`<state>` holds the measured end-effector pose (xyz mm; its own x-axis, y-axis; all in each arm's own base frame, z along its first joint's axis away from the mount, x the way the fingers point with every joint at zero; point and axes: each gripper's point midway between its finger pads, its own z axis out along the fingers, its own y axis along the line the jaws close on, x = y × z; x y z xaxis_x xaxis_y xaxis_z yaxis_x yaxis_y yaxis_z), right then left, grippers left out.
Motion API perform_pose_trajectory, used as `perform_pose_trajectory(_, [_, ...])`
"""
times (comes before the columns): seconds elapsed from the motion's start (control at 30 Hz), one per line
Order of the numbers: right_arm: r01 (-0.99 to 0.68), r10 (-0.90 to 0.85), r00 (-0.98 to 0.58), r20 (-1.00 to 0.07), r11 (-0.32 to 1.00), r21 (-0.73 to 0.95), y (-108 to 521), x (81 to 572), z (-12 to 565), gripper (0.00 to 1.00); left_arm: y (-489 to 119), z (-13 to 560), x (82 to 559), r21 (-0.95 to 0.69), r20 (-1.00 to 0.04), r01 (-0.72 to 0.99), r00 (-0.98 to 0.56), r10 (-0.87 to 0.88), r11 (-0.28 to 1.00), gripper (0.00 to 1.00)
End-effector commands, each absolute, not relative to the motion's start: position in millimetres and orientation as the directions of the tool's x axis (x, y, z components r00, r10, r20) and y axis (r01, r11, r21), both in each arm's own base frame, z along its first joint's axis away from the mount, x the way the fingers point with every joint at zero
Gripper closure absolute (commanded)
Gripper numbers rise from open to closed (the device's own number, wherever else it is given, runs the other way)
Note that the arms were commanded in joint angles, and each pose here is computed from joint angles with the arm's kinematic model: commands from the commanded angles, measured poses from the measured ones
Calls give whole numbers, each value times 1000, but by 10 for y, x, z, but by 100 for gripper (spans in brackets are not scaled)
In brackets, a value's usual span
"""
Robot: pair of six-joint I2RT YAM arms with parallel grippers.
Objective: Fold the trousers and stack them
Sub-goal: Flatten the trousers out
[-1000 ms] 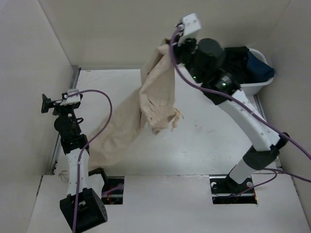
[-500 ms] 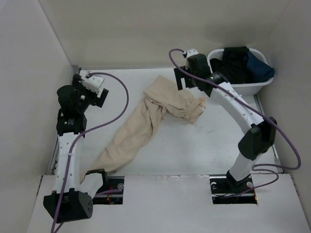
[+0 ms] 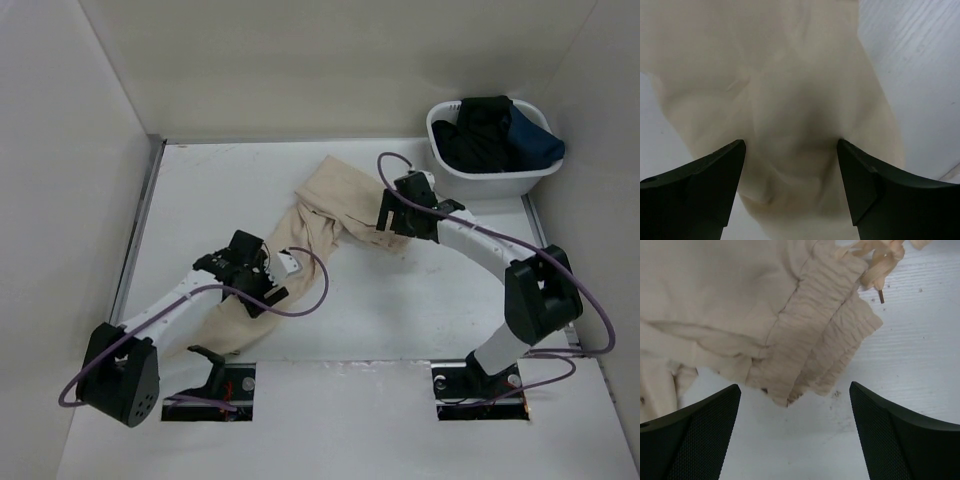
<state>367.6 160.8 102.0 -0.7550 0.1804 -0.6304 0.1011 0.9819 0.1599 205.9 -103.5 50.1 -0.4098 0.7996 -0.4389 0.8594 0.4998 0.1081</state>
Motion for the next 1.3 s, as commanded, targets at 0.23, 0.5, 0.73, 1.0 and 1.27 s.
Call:
perform_pose_trajectory(0.23, [208, 449, -752, -483, 856, 474, 2023, 3907, 821, 36, -951, 297, 2240, 181, -389, 830, -432, 814, 527, 54])
perform_pose_trajectory(0.5, [235, 498, -745, -444, 819, 523, 1988, 3867, 866, 100, -821, 735, 2551, 253, -475, 754, -449, 757, 607, 93])
perform_pose_trajectory(0.73, [267, 563, -613, -554, 808, 526, 983, 3629, 1626, 100, 74, 1801, 3496, 376, -645, 488, -473, 600, 788, 89])
perform_pose_trajectory(1.0, [295, 567, -554, -609, 818, 493, 359, 3313, 1962, 100, 820, 2231, 4559, 383, -715, 290, -508, 481, 877, 47])
perform_pose_trajectory(1.27, [259, 595, -472, -651, 799, 543, 235, 3398, 2388, 100, -439, 2024, 3127, 322, -580, 820, -225, 783, 474, 31])
